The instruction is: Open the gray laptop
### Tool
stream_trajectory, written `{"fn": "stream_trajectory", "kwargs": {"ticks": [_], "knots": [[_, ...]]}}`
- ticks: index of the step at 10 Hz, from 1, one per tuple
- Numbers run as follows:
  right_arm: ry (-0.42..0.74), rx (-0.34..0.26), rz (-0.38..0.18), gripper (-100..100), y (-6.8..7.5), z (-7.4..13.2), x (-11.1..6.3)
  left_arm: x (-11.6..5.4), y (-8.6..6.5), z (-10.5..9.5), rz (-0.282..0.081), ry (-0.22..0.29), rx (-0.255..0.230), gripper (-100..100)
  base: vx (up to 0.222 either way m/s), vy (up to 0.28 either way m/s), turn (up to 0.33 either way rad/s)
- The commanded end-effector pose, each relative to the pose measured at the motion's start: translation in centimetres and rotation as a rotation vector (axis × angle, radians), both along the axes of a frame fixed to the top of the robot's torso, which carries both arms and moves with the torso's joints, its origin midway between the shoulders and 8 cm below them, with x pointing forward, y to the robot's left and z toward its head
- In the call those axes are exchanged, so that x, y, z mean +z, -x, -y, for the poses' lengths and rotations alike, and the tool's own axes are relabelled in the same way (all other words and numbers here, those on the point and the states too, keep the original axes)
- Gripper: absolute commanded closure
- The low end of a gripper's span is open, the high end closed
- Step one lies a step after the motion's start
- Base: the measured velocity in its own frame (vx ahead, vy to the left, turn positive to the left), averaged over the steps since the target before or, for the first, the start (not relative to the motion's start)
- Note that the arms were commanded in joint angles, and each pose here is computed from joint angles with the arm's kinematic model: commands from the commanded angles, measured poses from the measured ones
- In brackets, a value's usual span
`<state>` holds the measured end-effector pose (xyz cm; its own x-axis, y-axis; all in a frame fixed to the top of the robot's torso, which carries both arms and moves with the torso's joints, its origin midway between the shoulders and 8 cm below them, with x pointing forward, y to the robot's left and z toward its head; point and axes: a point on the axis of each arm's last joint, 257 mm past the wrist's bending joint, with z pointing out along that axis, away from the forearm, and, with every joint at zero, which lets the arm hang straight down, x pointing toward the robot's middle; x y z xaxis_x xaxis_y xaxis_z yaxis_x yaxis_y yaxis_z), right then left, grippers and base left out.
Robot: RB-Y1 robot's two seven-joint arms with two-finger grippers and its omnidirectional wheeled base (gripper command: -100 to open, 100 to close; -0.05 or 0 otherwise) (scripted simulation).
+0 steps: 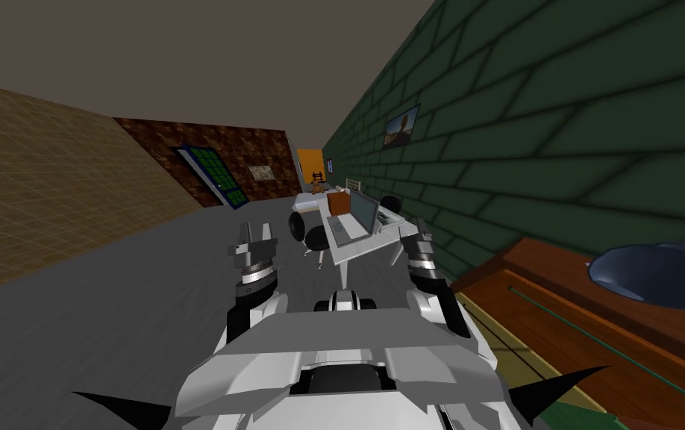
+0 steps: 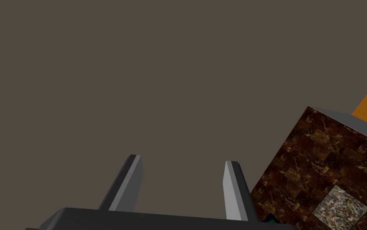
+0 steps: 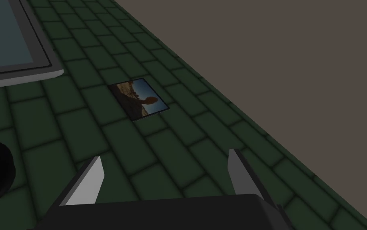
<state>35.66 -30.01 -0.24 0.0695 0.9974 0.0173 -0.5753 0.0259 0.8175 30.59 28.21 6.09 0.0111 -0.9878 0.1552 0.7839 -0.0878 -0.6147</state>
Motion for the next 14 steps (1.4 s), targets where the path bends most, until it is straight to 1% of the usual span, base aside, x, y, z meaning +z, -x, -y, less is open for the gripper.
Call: {"fn": "stream_trajectory", "kwargs": {"ticks": [1, 3, 4, 6, 7, 8, 9, 10, 11, 12, 13, 14], "knots": [[-0.064, 0.048, -0.014, -100, -0.1, 0.4, -0.7, 0.0, 0.0, 0.0, 0.0, 0.0, 0.0, 0, 0.021, -0.047, 0.069], [-0.153, 0.098, -0.033, -100, -0.2, 1.0, -1.8, 0.0, 0.0, 0.0, 0.0, 0.0, 0.0, 0, 0.017, -0.049, 0.199], [-0.161, 0.103, -0.032, -100, -0.2, 1.0, -1.8, 0.0, 0.0, 0.0, 0.0, 0.0, 0.0, 0, 0.009, -0.054, 0.066], [-0.263, 0.146, -0.048, -100, -0.3, 1.8, -3.0, 0.0, 0.0, 0.0, 0.0, 0.0, 0.0, 0, 0.027, -0.065, 0.189], [-0.279, 0.157, -0.047, -100, -0.3, 1.8, -3.0, 0.0, 0.0, 0.0, 0.0, 0.0, 0.0, 0, 0.024, -0.063, 0.116], [-0.337, 0.179, -0.053, -100, -0.4, 2.2, -3.6, 0.0, 0.0, 0.0, 0.0, 0.0, 0.0, 0, 0.016, -0.071, 0.15], [-0.344, 0.183, -0.053, -100, -0.4, 2.2, -3.6, 0.0, 0.0, 0.0, 0.0, 0.0, 0.0, 0, 0.007, -0.057, 0.092], [-0.408, 0.205, -0.057, -100, -0.5, 2.7, -4.3, 0.0, 0.0, 0.0, 0.0, 0.0, 0.0, 0, 0.01, -0.061, 0.199], [-0.414, 0.209, -0.057, -100, -0.5, 2.7, -4.3, 0.0, 0.0, 0.0, 0.0, 0.0, 0.0, 0, 0.007, -0.053, 0.091], [-0.481, 0.231, -0.06, -100, -0.5, 3.1, -4.9, 0.0, 0.0, 0.0, 0.0, 0.0, 0.0, 0, 0.009, -0.052, 0.171], [-0.487, 0.235, -0.059, -100, -0.5, 3.1, -4.9, 0.0, 0.0, 0.0, 0.0, 0.0, 0.0, 0, 0.005, -0.051, 0.101], [-0.557, 0.257, -0.06, -100, -0.6, 3.6, -5.6, 0.0, 0.0, 0.0, 0.0, 0.0, 0.0, 0, 0.012, -0.073, 0.178]]}}
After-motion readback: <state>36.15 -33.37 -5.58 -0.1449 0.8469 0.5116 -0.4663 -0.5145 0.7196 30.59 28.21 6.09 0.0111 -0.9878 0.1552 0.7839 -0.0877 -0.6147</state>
